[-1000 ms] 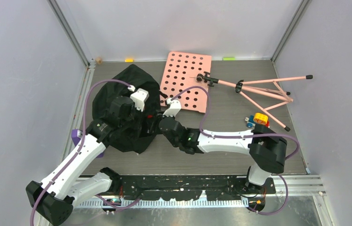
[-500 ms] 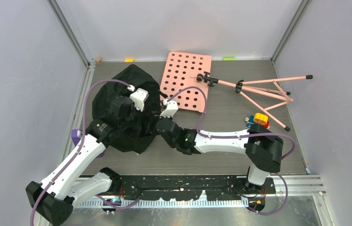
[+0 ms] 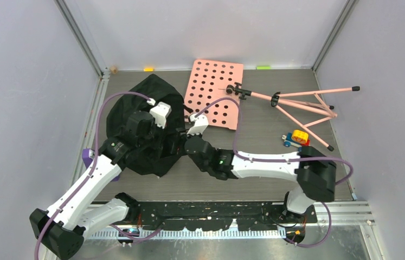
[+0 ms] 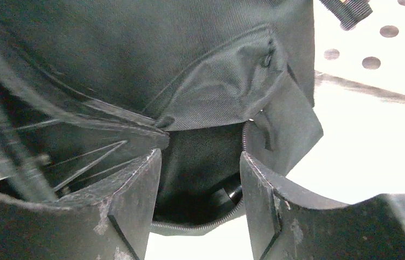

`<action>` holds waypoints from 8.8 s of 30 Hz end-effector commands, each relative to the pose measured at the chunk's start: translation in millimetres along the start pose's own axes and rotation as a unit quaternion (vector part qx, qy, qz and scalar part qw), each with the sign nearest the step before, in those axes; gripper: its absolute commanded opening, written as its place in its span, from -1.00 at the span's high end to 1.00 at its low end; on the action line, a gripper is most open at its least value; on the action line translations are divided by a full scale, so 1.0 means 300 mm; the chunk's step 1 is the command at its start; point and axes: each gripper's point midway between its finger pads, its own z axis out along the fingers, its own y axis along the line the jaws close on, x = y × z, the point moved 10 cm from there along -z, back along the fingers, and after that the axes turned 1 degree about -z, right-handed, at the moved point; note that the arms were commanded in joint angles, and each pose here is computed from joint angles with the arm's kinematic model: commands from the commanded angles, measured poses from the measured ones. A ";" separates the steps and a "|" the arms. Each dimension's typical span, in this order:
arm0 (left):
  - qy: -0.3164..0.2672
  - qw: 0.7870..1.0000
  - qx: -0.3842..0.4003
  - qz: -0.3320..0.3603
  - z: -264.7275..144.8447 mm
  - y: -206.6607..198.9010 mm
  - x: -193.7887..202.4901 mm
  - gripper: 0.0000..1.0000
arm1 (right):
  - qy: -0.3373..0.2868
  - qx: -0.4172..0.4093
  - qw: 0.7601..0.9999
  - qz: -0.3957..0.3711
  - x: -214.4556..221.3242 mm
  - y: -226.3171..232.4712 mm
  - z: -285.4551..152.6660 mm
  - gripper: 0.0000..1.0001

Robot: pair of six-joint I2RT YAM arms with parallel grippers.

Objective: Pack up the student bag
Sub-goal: Place the personal item in the student bag, then pick up the stationery from the center of the board, then place the stationery in the student bag, then pick up the stationery from the center of the board, then place the stationery in the student bag.

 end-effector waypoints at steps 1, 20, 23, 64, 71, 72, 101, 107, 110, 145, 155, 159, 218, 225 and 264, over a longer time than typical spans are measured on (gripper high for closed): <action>-0.026 1.000 -0.002 -0.001 -0.011 0.002 -0.023 1.00 | -0.057 -0.005 0.998 -0.001 -0.176 -0.004 -0.120 -0.24; -0.018 1.000 -0.007 0.001 -0.001 0.004 -0.019 1.00 | 0.224 0.199 0.952 -0.054 -0.012 -0.544 -0.106 -0.51; -0.018 1.000 -0.009 0.001 -0.001 0.005 -0.018 1.00 | 0.248 0.191 0.949 -0.048 0.031 -0.543 -0.075 -0.51; -0.023 1.000 -0.019 0.003 -0.010 0.012 -0.019 1.00 | 0.224 0.164 0.960 -0.032 0.002 -0.486 -0.074 0.10; -0.024 1.000 -0.019 0.003 -0.012 0.011 -0.021 1.00 | 0.189 0.069 0.979 -0.022 -0.116 -0.335 -0.113 0.09; -0.023 1.000 -0.019 0.003 -0.011 0.011 -0.020 1.00 | 0.183 0.052 0.981 -0.022 -0.121 -0.304 -0.117 0.09; -0.025 1.000 -0.008 0.000 -0.011 0.005 -0.022 1.00 | 0.103 -0.094 0.988 -0.069 -0.114 0.049 0.079 0.03; -0.022 1.000 -0.008 0.001 -0.008 0.005 -0.021 1.00 | 0.103 -0.092 0.987 -0.076 -0.112 0.047 0.083 -0.22; -0.022 1.000 -0.009 0.001 -0.008 0.006 -0.021 1.00 | 0.104 -0.091 0.987 -0.078 -0.107 0.042 0.081 -0.30; -0.027 1.000 -0.011 0.000 -0.021 0.007 -0.023 1.00 | 0.249 0.137 0.956 -0.072 -0.037 -0.394 -0.172 -0.29; -0.032 0.999 -0.012 -0.001 -0.029 0.008 -0.026 1.00 | 0.307 0.157 0.932 -0.117 0.102 -0.360 -0.117 -0.22; -0.032 0.999 -0.011 -0.001 -0.029 0.007 -0.026 1.00 | 0.319 0.160 0.926 -0.119 0.138 -0.359 -0.093 -0.20; -0.036 0.999 -0.017 -0.001 -0.036 0.011 -0.026 1.00 | 0.261 0.063 0.963 -0.040 -0.066 -0.240 -0.126 0.84; -0.034 0.999 -0.017 -0.001 -0.033 0.011 -0.026 1.00 | 0.189 -0.052 0.981 -0.007 -0.183 -0.106 -0.115 0.84; -0.026 1.000 -0.008 -0.002 -0.018 0.005 -0.023 1.00 | 0.213 -0.090 0.972 0.038 -0.064 -0.016 0.005 0.93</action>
